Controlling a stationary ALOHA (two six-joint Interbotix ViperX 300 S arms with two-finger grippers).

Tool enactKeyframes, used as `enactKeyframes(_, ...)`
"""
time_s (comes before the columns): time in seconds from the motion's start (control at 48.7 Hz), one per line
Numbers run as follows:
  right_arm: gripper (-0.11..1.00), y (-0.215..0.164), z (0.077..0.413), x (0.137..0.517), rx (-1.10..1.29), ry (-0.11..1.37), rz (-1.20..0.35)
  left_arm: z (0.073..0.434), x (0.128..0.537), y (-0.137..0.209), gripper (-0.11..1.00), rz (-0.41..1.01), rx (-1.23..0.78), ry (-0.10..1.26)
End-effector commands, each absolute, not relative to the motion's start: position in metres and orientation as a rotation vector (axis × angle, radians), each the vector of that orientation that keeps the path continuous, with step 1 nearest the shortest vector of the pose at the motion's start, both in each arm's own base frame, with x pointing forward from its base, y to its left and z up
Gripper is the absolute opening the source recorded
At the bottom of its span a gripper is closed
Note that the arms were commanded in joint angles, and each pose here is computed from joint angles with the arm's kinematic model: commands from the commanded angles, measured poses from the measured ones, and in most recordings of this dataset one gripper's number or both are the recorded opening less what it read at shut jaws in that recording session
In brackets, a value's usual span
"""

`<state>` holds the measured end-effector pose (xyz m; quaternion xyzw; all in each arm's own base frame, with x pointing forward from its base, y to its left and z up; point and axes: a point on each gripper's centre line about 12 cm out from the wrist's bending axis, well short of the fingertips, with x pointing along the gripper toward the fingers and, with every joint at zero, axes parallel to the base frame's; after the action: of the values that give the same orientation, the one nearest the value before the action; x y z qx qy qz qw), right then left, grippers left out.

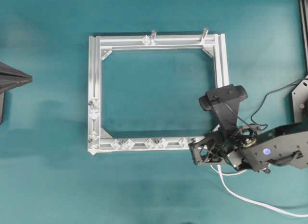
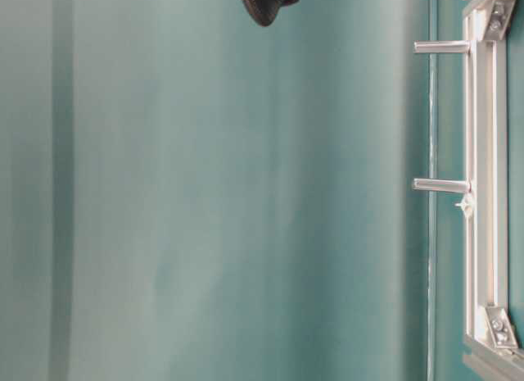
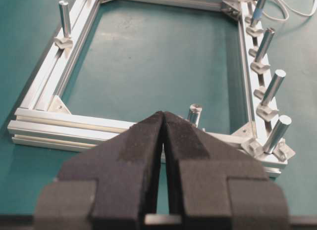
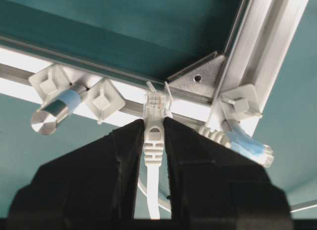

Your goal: Move the cable alternately left and right between 8 closely spaced pins so it hooks onto each one.

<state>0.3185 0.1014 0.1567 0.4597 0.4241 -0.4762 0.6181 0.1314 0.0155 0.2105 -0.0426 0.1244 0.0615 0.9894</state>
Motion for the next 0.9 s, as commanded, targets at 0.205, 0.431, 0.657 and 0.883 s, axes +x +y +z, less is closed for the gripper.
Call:
enactKeyframes(0.205, 0.16, 0.1019, 0.1669, 0.3198, 1.100, 0.959, -1.062, 0.2143, 0.1325, 0.0162, 0.00, 0.127, -0.085, 0.243)
enactKeyframes(0.431, 0.16, 0.1010, 0.1673, 0.3210, 1.107, 0.955, -1.060, 0.2143, 0.1325, 0.0160, 0.00, 0.126, -0.085, 0.243)
enactKeyframes(0.657, 0.16, 0.0986, 0.1673, 0.3219, 1.113, 0.952, -1.065, 0.2143, 0.1325, 0.0160, 0.00, 0.126, -0.084, 0.244)
enactKeyframes(0.883, 0.16, 0.0985, 0.1674, 0.3220, 1.112, 0.951, -1.065, 0.2143, 0.1325, 0.0162, 0.00, 0.127, -0.085, 0.243)
